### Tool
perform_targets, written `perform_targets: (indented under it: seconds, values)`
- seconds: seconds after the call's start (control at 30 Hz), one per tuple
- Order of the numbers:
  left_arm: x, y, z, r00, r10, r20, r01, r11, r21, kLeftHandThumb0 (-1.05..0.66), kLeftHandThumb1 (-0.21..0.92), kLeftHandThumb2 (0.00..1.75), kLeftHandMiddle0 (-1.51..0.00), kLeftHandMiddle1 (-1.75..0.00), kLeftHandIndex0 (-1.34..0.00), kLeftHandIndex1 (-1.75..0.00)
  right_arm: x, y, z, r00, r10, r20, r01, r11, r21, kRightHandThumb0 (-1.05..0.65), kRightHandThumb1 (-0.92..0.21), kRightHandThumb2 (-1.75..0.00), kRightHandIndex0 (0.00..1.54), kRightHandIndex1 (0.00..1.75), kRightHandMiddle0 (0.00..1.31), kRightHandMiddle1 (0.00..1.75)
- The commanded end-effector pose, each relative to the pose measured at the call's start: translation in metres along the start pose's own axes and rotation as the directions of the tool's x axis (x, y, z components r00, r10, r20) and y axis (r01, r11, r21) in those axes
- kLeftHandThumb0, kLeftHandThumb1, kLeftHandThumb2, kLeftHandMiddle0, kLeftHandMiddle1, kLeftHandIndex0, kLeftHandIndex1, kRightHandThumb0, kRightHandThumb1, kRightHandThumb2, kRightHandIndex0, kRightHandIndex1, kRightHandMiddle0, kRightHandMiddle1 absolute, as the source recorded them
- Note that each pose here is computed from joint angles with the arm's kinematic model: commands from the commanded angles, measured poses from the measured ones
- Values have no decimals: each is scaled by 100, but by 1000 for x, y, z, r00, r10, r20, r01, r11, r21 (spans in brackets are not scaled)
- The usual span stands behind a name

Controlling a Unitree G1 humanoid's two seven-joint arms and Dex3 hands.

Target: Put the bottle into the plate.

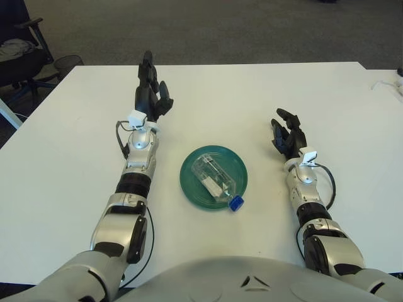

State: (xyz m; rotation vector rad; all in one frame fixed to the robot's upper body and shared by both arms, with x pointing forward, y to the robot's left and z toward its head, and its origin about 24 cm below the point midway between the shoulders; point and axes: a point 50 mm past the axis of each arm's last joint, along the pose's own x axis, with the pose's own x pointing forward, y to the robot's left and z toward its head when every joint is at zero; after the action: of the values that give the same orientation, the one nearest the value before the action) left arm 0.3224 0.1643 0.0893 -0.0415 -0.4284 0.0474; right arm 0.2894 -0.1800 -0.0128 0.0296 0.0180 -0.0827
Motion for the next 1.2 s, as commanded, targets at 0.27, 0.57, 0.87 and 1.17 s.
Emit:
perform_targets:
  seconds: [0.27,0.57,0.87,1.17]
  values:
    - [-11,9,-4,997,74,-6,-74,996,54,-96,92,113,-2,0,0,-43,-57,-7,-75,916,-34,-399,43,999,14,-56,-89,-56,36,1,0,67]
    - [-20,9,-11,995,91,-32,-87,991,100,-93,92,118,-5,-2,0,-40,-58,-7,-75,914,-33,-404,44,999,16,-55,-87,-56,36,1,0,70]
    - [-32,15,-24,993,50,-105,-24,973,230,-92,92,118,-2,0,0,-40,-59,-7,-76,916,-38,-399,50,999,19,-55,-86,-57,34,0,0,73]
    - [-54,25,-72,925,-50,-376,142,965,222,-95,92,119,0,0,0,-24,-60,-6,-76,919,-34,-393,45,999,17,-56,-87,-58,33,0,0,72]
